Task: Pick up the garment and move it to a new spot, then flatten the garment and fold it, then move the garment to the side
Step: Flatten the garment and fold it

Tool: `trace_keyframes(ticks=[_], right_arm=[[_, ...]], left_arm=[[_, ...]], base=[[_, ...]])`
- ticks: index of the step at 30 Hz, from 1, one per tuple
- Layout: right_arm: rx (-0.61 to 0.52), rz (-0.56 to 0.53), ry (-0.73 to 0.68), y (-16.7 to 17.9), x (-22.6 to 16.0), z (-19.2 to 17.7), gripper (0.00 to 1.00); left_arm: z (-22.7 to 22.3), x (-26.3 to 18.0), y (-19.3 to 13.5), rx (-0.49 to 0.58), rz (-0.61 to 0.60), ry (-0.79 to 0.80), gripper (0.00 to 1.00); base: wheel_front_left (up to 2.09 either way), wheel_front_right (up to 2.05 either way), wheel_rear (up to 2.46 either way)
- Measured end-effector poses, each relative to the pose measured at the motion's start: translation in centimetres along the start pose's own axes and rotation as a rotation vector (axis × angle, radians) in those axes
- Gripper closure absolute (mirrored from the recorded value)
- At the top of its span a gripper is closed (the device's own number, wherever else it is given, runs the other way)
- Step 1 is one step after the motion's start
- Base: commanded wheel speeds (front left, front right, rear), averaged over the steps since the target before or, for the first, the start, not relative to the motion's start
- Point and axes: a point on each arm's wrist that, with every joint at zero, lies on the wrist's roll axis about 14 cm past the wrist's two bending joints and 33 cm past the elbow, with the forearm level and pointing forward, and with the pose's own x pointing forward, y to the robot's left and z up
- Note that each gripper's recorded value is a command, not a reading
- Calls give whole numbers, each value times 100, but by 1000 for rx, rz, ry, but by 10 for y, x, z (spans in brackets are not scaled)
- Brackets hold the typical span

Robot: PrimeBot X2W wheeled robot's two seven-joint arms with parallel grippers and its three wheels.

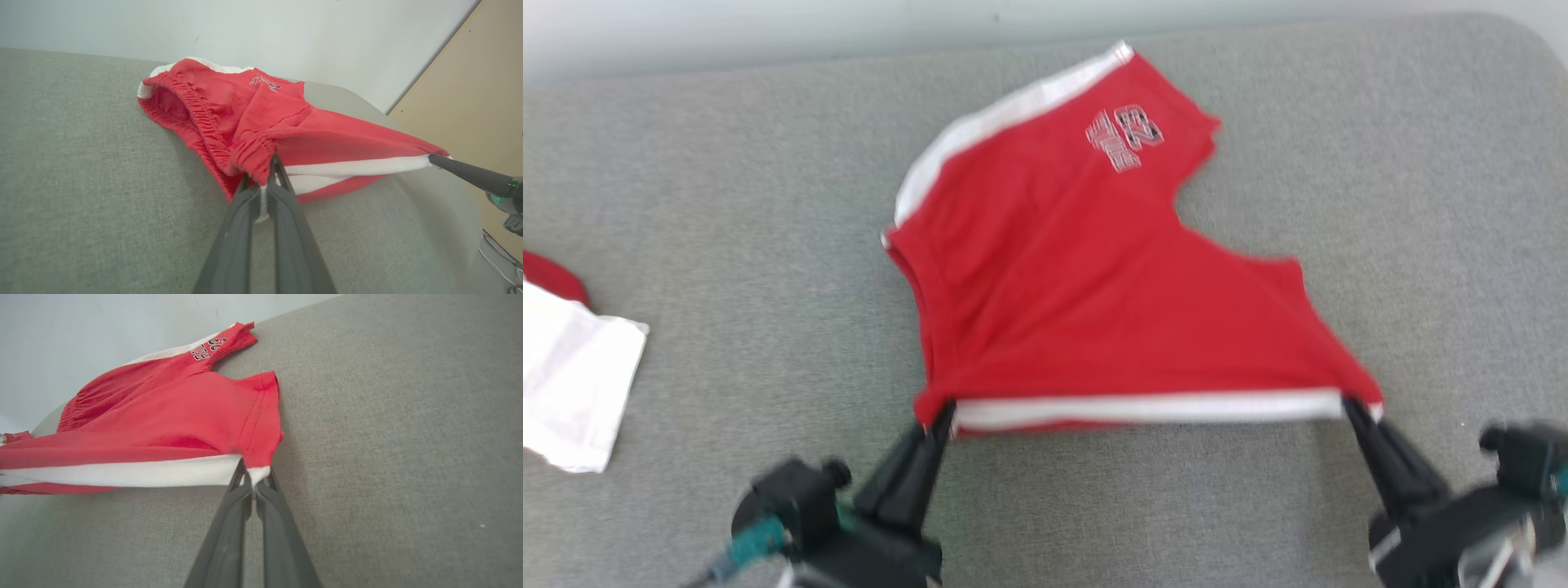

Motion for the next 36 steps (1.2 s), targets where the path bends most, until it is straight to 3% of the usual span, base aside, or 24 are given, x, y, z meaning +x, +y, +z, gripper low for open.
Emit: trace_keyframes(ticks=[12,16,21,27,36], right_arm=[[112,-59,144,19,-66,-55,100],[144,-79,141,22,-76,-56,100],[125,-38,88,32,-66,-34,100],[79,-4,-49,24,-32,30,100],[27,92,-71,42,36,78,100]], left_arm=[[-25,-53,-3,15,63,46,100],[-24,-61,-6,14,68,34,100],[-16,-60,-16,27,47,-3,100],[15,-47,-30,62,2,-106,100],[47,-16,-21,81,-4,-189,100]], base=[[0,0,0],[0,0,0],[0,0,0],[0,0,0],[0,0,0]])
